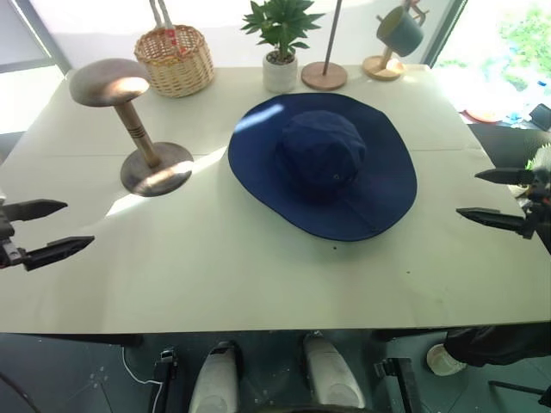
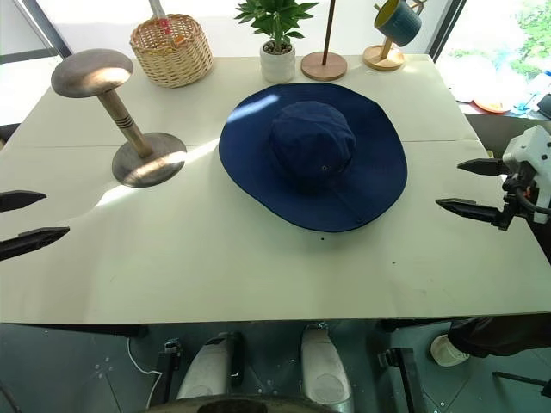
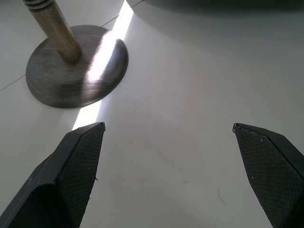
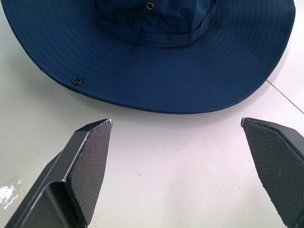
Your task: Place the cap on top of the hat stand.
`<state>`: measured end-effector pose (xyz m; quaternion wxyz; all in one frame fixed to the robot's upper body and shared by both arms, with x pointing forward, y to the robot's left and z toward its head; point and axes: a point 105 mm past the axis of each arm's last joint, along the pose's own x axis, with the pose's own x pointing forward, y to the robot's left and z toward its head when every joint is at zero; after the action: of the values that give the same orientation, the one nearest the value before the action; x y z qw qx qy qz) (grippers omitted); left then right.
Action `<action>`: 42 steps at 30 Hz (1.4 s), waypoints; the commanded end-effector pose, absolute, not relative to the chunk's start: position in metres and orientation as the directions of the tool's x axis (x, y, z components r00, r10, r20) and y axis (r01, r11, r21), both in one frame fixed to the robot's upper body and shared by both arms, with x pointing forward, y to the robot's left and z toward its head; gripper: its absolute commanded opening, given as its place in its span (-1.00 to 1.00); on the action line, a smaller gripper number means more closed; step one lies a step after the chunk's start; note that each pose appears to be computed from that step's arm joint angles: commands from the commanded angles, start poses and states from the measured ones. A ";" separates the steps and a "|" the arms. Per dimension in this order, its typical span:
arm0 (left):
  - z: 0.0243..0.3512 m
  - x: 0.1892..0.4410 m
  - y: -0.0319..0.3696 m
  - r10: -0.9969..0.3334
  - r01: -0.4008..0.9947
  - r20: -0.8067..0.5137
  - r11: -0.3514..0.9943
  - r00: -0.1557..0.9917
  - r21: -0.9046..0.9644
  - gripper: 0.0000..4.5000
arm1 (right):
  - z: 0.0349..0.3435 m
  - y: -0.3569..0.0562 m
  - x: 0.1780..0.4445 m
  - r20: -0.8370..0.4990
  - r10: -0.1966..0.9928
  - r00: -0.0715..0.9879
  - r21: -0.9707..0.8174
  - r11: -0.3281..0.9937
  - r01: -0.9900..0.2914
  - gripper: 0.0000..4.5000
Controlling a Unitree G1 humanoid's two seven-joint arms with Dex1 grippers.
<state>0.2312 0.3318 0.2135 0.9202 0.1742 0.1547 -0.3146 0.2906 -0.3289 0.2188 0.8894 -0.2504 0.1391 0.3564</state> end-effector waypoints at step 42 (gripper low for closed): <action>0.252 0.265 0.185 -0.929 0.969 -0.278 0.221 0.243 0.111 1.00 | 0.121 -0.167 0.278 -0.409 0.475 0.780 -0.759 0.298 -0.579 0.98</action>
<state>0.2655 0.1857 0.2451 0.7793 0.1160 0.0878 -0.6095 0.2740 -0.1688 0.1168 0.8108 -0.4676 0.0736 0.3442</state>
